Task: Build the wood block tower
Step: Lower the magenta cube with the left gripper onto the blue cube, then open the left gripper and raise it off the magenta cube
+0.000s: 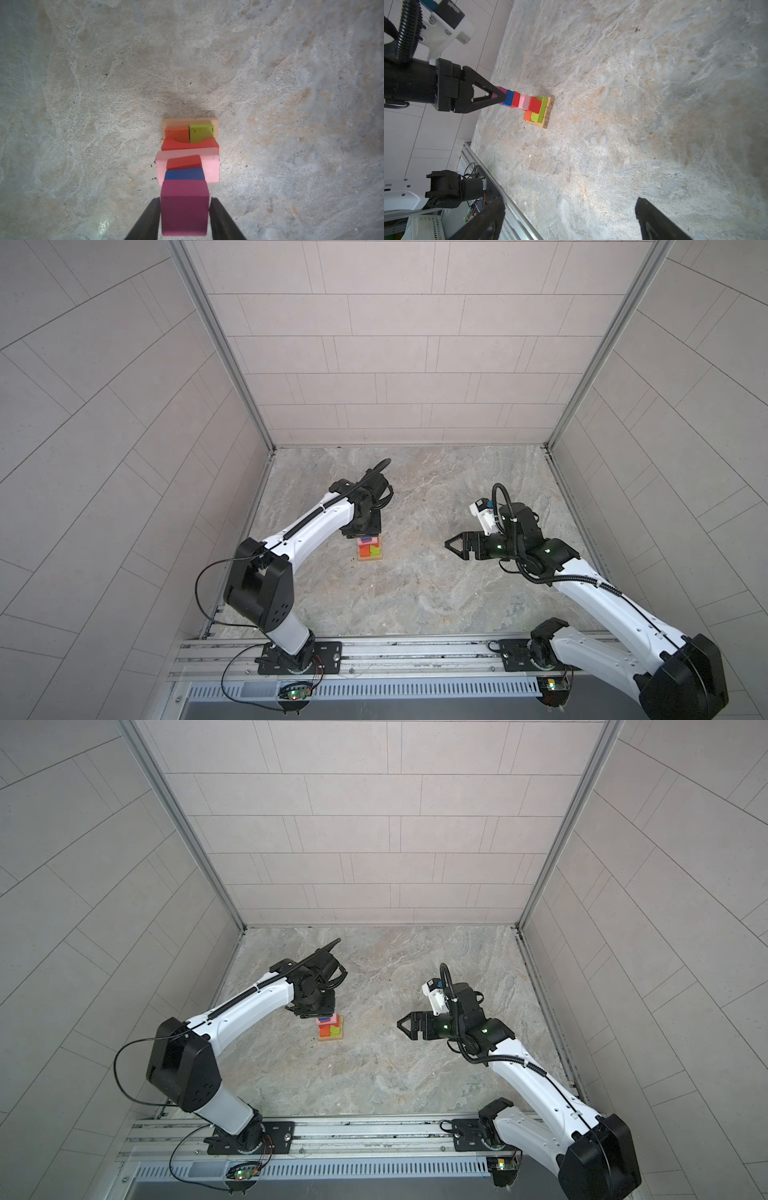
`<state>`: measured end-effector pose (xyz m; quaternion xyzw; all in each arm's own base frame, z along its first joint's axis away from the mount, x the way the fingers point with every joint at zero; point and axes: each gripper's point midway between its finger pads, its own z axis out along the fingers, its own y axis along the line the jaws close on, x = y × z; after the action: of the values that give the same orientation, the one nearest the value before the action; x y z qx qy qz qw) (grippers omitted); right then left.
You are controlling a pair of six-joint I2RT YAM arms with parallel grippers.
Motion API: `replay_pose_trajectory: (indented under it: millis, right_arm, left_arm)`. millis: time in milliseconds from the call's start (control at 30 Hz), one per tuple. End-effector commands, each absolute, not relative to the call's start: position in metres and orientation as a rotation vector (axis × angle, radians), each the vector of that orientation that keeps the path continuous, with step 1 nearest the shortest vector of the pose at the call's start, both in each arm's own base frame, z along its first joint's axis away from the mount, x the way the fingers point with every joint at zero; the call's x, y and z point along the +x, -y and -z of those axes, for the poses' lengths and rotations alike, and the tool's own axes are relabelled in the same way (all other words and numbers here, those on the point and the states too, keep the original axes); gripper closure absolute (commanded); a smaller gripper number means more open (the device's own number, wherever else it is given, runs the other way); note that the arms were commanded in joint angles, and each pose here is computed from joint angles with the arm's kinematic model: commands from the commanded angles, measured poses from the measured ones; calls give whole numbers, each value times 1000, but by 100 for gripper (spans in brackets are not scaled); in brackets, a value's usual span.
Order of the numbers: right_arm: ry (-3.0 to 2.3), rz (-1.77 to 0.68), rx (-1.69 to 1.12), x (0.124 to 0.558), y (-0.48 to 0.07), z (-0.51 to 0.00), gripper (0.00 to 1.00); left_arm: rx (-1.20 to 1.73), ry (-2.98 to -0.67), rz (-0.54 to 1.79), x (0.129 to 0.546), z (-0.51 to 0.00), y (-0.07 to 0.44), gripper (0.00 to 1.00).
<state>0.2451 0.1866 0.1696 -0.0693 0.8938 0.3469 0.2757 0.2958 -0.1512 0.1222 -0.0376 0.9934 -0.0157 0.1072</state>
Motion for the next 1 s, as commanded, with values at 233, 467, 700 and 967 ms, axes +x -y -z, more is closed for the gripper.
replay_pose_trajectory:
  millis: [233, 467, 700, 967]
  right_arm:
    - [-2407, -922, -198, 242, -186, -164, 1]
    - [-2408, -920, -205, 241, -186, -166, 1]
    - [-2411, -919, -210, 241, -186, -166, 1]
    - [-2411, -923, -216, 242, -187, -167, 1]
  left_arm:
    - [-108, -2937, 43, 293, -128, 148, 48]
    - [-108, -2959, 84, 291, -124, 154, 47]
    - [-108, -2958, 92, 291, -125, 155, 47]
    - [-107, -2965, 82, 289, -124, 154, 47]
